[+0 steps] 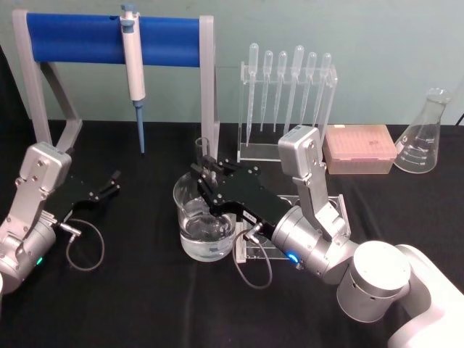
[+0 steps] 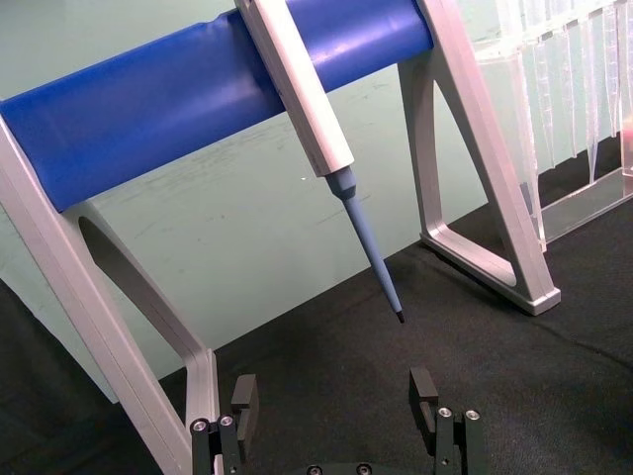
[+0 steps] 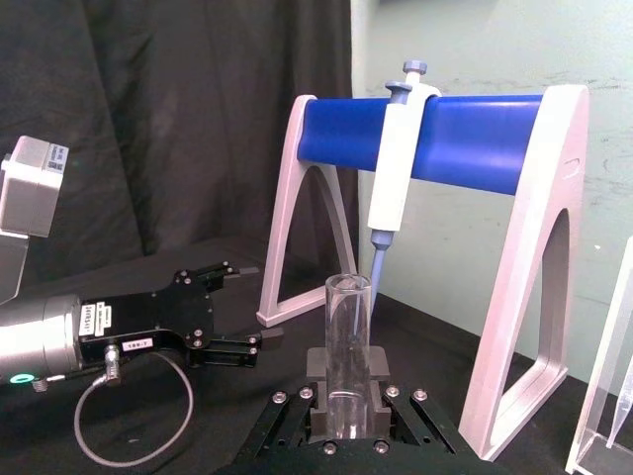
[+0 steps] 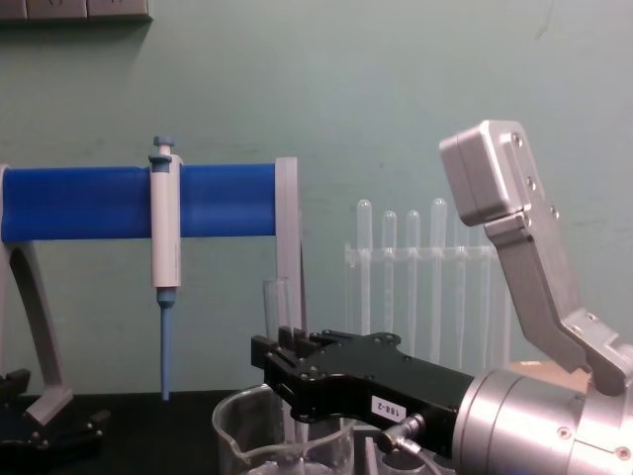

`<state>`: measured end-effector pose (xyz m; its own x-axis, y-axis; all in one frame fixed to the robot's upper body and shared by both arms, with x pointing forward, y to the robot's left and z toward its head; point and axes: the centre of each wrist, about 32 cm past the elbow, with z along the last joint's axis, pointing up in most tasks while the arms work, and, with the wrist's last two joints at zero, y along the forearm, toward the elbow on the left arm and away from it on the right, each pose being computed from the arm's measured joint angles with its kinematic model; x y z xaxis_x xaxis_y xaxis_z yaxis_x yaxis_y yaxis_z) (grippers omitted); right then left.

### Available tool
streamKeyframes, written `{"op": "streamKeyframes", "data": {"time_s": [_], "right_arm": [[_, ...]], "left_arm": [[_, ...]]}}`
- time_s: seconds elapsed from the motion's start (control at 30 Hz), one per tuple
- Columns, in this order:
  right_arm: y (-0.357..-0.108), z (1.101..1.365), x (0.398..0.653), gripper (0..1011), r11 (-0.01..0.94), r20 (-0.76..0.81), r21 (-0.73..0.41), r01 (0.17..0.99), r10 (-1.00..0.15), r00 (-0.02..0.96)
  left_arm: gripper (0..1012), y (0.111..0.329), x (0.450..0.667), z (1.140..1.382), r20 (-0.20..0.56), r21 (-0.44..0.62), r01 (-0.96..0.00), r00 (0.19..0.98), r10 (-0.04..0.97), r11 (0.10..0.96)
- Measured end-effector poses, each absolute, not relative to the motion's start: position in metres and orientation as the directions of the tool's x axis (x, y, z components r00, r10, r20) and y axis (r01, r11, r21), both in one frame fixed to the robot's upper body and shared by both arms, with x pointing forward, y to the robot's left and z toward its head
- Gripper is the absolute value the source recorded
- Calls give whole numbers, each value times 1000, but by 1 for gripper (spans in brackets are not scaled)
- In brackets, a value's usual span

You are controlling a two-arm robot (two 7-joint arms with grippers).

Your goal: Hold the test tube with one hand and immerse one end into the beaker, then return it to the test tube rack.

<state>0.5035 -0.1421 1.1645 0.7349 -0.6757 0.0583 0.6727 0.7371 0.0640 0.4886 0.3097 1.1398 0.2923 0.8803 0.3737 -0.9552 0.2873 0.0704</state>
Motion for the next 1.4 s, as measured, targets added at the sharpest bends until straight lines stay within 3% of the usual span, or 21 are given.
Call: {"op": "streamKeyframes", "data": {"time_s": [1.4], "right_arm": [[-142,1165,503,226,737,58,64,673,-676,735]], "left_arm": [[1000,310,489,1140,374,70,-955,292,880,287]]}}
